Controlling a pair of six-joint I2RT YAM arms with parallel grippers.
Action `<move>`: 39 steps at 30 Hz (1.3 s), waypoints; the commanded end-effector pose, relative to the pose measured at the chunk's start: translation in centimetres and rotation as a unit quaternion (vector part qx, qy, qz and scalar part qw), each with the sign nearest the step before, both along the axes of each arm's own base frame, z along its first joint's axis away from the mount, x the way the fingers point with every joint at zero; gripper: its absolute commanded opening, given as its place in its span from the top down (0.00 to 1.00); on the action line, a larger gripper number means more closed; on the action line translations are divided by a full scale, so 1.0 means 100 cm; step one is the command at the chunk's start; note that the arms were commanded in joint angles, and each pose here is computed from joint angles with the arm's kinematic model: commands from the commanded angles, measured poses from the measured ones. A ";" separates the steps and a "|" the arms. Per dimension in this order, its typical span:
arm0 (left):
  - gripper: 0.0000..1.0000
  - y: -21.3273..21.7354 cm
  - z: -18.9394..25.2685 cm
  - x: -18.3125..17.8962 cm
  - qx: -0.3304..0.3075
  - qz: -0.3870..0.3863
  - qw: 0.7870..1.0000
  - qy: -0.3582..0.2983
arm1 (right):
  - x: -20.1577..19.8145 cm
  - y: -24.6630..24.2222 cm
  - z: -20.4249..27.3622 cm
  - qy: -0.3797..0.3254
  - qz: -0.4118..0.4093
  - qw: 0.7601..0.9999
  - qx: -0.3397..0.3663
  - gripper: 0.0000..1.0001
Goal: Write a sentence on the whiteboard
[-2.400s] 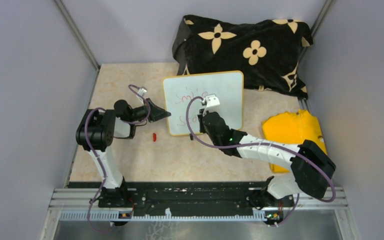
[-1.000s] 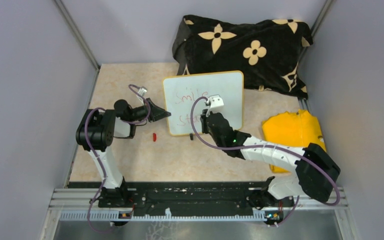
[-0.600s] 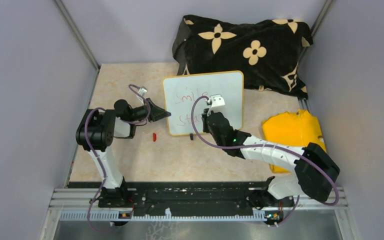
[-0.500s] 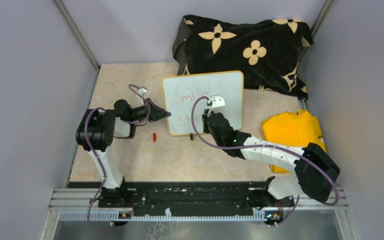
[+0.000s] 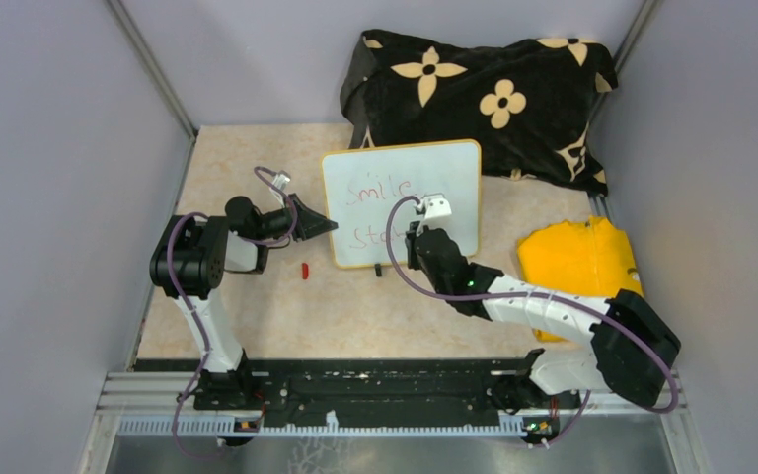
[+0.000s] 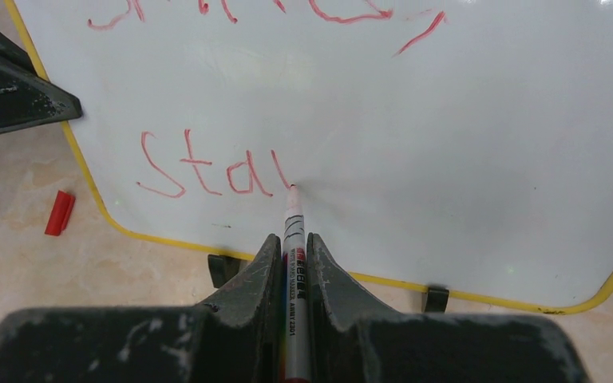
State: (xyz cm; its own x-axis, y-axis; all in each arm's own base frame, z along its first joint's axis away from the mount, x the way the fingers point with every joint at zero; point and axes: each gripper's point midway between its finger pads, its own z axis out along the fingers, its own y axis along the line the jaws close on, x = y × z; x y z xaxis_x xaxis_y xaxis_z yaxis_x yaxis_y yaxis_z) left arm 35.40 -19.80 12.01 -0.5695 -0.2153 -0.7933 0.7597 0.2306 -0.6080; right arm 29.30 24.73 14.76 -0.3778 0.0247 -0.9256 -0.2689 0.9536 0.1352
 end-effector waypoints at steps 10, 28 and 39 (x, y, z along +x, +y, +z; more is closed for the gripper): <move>0.95 -0.004 -0.013 -0.001 0.006 -0.003 1.000 0.028 | 0.023 -0.006 0.069 -0.065 -0.032 0.996 0.046 1.00; 0.96 -0.004 -0.014 -0.001 0.006 -0.003 1.000 0.030 | 0.023 -0.003 0.036 -0.030 -0.022 0.999 0.037 1.00; 0.96 -0.004 -0.014 -0.001 0.006 -0.003 1.000 0.030 | 0.007 -0.007 0.000 0.010 -0.008 0.999 0.034 1.00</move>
State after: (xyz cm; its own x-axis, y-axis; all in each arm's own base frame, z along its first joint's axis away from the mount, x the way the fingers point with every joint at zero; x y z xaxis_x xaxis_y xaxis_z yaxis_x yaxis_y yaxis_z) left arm 35.42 -19.83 12.00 -0.5717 -0.2148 -0.7918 0.7581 0.2306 -0.6100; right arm 30.20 24.26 15.18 -0.3847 0.0667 -0.9206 -0.2563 0.9504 0.1760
